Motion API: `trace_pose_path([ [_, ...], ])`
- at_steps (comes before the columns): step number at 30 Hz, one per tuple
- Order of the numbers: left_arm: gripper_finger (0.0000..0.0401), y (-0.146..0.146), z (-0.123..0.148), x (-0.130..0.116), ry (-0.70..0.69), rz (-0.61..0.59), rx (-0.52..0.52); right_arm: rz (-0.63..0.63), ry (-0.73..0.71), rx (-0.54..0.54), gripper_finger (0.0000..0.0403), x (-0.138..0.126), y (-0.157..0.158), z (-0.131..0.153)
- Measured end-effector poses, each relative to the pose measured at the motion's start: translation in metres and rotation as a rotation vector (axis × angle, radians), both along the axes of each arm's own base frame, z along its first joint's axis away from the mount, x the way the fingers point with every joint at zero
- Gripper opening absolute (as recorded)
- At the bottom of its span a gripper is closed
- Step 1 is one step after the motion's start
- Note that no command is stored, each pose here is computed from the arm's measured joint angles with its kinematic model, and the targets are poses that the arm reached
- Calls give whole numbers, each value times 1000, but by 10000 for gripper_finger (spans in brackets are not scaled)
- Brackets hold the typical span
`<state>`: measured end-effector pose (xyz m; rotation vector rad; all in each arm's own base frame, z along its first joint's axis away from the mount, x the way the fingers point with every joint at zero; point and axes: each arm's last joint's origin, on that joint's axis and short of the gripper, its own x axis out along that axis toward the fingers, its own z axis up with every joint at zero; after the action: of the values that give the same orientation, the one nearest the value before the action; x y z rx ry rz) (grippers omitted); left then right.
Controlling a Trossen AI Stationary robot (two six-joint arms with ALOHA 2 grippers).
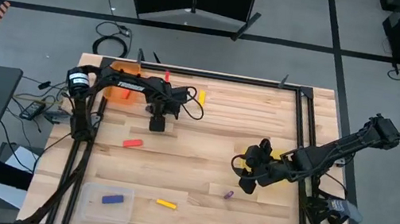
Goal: Sort blocks
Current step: Put the top right purple block into the transparent bin
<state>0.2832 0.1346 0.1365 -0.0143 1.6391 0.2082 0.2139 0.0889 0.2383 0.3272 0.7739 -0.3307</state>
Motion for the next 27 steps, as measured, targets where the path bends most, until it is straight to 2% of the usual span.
trace_pose_path([
  [7,103,5,-1,-3,-11,5,-28,0,-2,1,249,0,0,0],
  [17,102,5,1,-2,-7,6,-37,0,-7,3,247,1,0,0],
  [27,102,9,28,17,-67,-9,-14,-2,-13,8,244,1,0,1],
])
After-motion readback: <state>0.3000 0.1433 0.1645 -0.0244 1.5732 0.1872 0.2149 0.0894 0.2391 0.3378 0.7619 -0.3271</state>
